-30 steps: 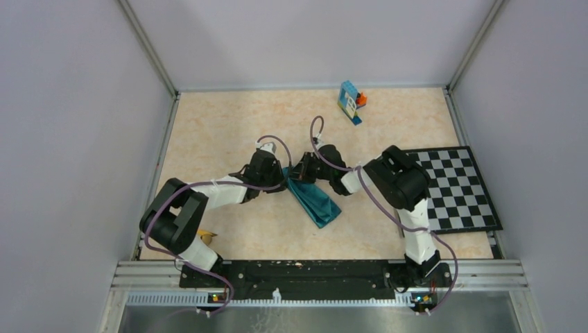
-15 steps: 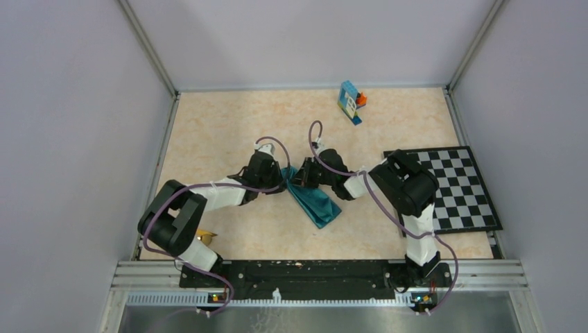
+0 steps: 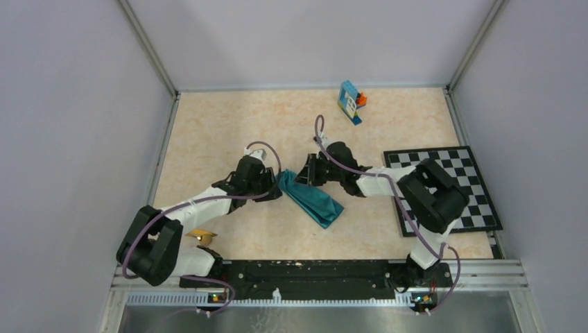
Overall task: Fold the napkin into a case and place the utensils inside
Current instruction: Stuff the top corner of the smaller-rectangle-folded napkin at the center of the board, then pick up the smaller rectangle-folded napkin from the center of the board.
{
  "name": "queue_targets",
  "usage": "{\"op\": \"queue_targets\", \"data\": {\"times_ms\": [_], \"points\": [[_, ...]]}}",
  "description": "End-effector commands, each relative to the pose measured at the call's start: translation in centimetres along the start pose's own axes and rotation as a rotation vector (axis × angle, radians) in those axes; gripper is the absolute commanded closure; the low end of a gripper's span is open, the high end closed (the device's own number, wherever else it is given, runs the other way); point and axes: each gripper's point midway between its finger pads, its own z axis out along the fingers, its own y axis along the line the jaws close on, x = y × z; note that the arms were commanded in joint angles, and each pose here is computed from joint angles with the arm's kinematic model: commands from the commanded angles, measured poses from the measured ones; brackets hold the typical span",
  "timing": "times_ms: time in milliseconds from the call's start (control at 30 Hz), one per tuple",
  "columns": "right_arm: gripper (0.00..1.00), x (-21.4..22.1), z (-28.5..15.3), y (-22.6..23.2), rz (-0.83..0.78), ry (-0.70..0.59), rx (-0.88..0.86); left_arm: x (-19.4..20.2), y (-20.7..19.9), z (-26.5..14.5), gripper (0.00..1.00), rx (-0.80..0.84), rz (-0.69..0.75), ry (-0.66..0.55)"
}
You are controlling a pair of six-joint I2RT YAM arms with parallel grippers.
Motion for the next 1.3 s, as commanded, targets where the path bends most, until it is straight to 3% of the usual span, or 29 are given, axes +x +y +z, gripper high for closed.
{"op": "queue_targets", "data": {"times_ms": [0,233,433,600,733,800,1000,1267], "points": [[0.81,-0.8,-4.0,-1.1,-0.050,0.009,0.011,-2.2,-3.9,-1.9,0.55,0.149,0.027,-0.006],[1.00,1.3,-7.0,-2.8,-0.059,0.040,0.047,-3.5,-8.6,-0.3,0.70,0.320,0.029,0.052],[1.00,3.7,-7.6,-4.2,-0.085,0.076,0.106,-2.7,-8.7,2.9,0.76,0.324,0.031,0.090],[1.00,5.8,-7.7,-4.0,-0.167,0.115,0.162,-1.0,-5.1,4.6,0.79,0.181,0.056,0.101],[0.92,5.2,-8.7,-3.1,-0.230,0.109,0.178,-0.4,-3.9,4.4,0.79,0.145,0.115,0.119],[0.86,4.7,-9.2,-2.1,-0.288,0.112,0.173,-0.6,-4.9,3.4,0.75,0.195,0.133,0.114],[0.60,4.0,-10.8,0.0,-0.585,0.115,0.220,-1.2,-8.6,-1.3,0.50,0.370,0.117,0.131],[0.49,3.9,-10.6,-0.1,-0.748,0.104,0.328,2.2,-7.2,-3.1,0.36,0.349,-0.082,0.192]]}}
